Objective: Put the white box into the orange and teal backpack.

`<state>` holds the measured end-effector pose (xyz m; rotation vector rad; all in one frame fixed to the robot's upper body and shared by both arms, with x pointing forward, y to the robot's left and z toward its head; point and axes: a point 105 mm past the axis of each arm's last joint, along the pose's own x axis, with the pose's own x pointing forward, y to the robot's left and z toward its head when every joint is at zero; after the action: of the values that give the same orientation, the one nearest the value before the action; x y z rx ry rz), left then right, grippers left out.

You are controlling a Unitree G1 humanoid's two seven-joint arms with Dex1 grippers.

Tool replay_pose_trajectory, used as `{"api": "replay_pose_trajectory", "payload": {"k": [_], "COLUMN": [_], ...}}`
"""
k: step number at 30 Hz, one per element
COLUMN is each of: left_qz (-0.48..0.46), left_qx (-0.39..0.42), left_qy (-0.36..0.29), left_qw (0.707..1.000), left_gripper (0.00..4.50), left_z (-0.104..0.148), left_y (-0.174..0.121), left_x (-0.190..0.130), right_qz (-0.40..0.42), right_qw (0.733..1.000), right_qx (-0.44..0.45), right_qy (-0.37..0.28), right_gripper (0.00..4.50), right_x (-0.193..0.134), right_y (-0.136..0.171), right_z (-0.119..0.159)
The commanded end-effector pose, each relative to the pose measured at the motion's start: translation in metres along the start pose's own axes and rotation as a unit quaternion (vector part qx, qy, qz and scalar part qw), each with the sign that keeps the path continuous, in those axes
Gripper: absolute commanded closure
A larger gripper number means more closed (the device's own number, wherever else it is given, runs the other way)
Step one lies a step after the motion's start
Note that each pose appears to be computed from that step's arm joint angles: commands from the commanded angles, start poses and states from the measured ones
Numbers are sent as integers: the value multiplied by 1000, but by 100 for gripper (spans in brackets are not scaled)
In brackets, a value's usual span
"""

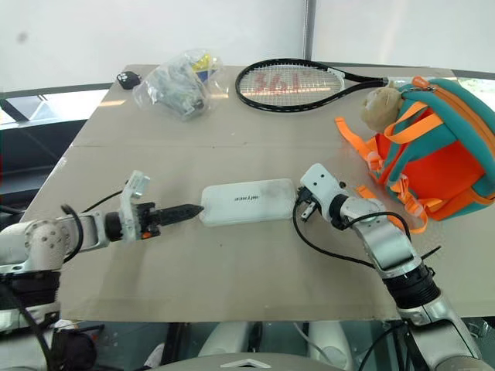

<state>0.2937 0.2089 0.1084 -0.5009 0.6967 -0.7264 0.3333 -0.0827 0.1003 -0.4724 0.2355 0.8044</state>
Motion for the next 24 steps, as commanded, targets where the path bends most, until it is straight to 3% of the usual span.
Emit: {"api": "replay_pose_trajectory", "payload": {"k": [1, 9, 16, 19, 24], "left_qz": [-3, -35, -83, -101, -116], "left_qx": [-32, -54, -107, -136, -149], "left_qy": [42, 63, 15, 0, -5], "left_qw": [999, 996, 991, 985, 982], "left_gripper": [0, 0, 0, 81, 303], "left_z": [-14, -31, -22, -19, -21], "left_y": [0, -8, -18, -21, -25], "left_x": [18, 50, 52, 49, 45], "right_qz": [28, 85, 97, 88, 56], "right_qw": [999, 996, 994, 995, 998], "right_qx": [-29, -36, -38, -36, -26], "right_qy": [-13, -19, -20, -16, -33], "right_gripper": [445, 445, 445, 450, 450], "right_x": [4, 30, 36, 32, 23], "right_y": [6, 31, 40, 35, 21], "right_z": [11, 23, 21, 16, 18]}}
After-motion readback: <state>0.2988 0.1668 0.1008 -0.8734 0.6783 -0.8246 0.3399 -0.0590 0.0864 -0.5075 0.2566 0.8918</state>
